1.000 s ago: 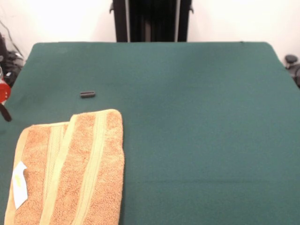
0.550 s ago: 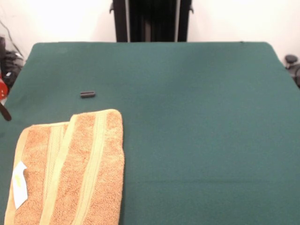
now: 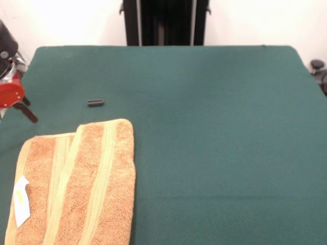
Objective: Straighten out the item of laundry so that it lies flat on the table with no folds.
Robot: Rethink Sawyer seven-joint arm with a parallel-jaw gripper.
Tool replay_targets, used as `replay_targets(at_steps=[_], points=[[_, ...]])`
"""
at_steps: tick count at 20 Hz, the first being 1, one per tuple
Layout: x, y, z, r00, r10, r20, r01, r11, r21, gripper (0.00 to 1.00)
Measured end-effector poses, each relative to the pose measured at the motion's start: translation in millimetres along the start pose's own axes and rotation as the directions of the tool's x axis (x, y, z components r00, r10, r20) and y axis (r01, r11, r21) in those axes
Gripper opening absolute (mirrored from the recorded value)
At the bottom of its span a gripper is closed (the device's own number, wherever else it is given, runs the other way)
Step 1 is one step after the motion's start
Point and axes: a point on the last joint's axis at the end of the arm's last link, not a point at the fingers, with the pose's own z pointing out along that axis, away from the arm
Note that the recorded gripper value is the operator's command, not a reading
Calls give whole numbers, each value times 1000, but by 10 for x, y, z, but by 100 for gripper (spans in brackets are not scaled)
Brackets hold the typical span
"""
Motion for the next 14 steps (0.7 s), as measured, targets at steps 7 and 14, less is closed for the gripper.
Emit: replay_targets(at_steps=[7,14], points=[[124,-70,97,992,103,-76,-104,995,-1,100],[159,-122,203,991,114,-74,-115,993,-1,100]])
